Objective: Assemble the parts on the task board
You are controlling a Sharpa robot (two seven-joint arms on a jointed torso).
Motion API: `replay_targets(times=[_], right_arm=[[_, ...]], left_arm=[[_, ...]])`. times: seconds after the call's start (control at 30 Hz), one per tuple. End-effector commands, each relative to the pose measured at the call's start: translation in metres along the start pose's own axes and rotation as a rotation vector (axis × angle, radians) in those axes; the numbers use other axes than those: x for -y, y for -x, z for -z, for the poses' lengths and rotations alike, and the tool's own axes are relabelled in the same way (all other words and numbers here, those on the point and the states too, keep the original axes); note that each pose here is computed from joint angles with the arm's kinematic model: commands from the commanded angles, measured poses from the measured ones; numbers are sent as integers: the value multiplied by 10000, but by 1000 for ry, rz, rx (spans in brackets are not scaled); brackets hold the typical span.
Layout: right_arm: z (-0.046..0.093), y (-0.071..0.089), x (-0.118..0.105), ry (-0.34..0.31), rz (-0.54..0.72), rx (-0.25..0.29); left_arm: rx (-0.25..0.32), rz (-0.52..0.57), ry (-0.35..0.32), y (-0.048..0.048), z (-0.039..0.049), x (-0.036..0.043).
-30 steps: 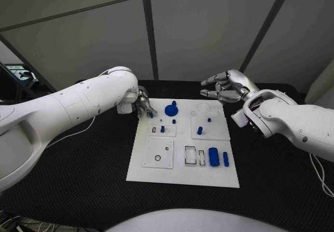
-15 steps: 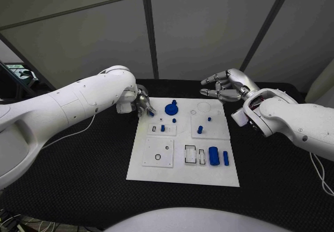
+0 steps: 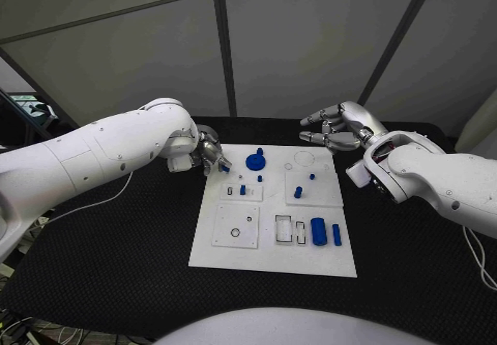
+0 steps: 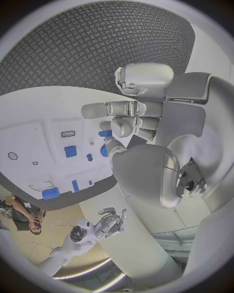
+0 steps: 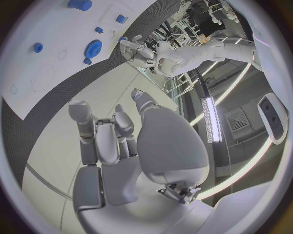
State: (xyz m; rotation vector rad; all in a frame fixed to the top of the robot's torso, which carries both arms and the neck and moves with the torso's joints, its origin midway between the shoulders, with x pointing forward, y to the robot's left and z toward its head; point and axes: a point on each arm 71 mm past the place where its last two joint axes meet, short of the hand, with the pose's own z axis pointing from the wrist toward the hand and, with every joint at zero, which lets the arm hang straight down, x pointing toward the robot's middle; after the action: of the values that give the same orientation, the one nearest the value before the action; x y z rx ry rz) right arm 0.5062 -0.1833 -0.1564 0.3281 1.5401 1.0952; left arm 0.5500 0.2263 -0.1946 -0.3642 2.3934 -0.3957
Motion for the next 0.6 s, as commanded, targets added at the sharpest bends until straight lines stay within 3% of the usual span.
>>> replay_targets(times=[0.03, 0.3, 0.6], right_arm=[[-1, 8, -9, 6, -1, -3], [-2, 13, -2, 4, 0, -2], [-8, 13, 5, 0, 0, 0]], left_arm=[[42, 45, -30, -12, 75, 30], [68, 3, -39, -180, 168, -5], [73, -26, -20, -389, 144, -37]])
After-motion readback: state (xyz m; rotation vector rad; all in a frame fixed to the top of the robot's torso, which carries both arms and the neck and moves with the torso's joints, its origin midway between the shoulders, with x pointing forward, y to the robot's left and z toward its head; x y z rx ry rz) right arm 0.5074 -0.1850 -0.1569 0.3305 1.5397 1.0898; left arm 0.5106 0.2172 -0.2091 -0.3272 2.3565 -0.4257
